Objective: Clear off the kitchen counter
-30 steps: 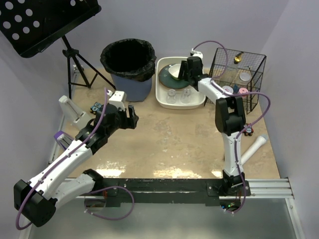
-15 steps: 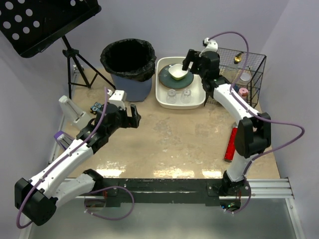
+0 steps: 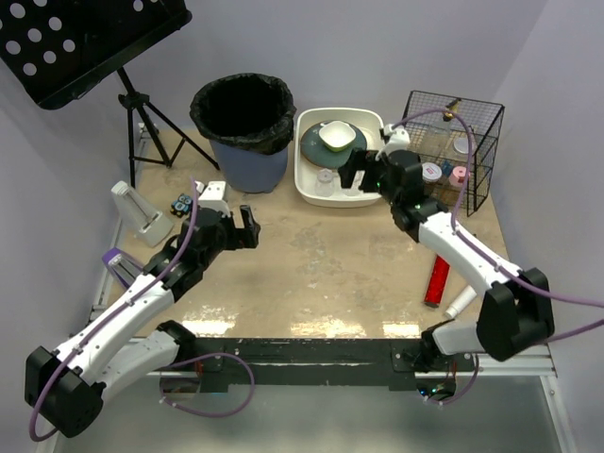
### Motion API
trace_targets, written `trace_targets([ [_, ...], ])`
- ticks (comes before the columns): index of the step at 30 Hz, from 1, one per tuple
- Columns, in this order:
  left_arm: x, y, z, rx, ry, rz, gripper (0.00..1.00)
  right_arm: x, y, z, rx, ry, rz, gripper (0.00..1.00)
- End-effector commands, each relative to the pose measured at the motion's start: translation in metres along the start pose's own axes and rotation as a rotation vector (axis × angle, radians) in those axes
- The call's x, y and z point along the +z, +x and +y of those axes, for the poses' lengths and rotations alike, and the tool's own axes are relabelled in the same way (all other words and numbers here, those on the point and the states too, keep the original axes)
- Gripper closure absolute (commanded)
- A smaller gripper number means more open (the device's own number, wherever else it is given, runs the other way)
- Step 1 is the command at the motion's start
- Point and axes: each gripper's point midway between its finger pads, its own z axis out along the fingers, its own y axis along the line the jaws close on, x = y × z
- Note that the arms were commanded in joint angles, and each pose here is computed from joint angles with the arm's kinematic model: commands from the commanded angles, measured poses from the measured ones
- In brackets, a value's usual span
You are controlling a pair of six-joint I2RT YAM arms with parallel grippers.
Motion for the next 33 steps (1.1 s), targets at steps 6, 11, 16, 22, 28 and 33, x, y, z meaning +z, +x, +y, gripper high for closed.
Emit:
trace_targets([
  [6,0.002,0.004,0.023,-0.086,-0.131,-0.026,0.0,-0.057,0.038,0.018,0.131,-0.134,-0.086,0.02],
  [11,0.002,0.013,0.028,-0.131,-0.15,-0.035,0.0,-0.07,0.056,0.014,0.176,-0.151,-0.089,0.01],
  [16,0.003,0.021,0.034,-0.149,-0.166,-0.041,0.0,-0.074,0.067,0.009,0.157,-0.156,-0.093,0.01],
  [22,0.003,0.025,0.036,-0.167,-0.163,-0.057,0.0,-0.082,0.066,0.011,0.172,-0.191,-0.141,0.02],
  [28,0.004,0.029,0.036,-0.169,-0.16,-0.05,0.0,-0.082,0.066,0.009,0.143,-0.189,-0.148,0.01],
  [33,0.006,0.027,0.033,-0.168,-0.148,-0.049,0.0,-0.08,0.065,0.01,0.14,-0.192,-0.152,0.01],
])
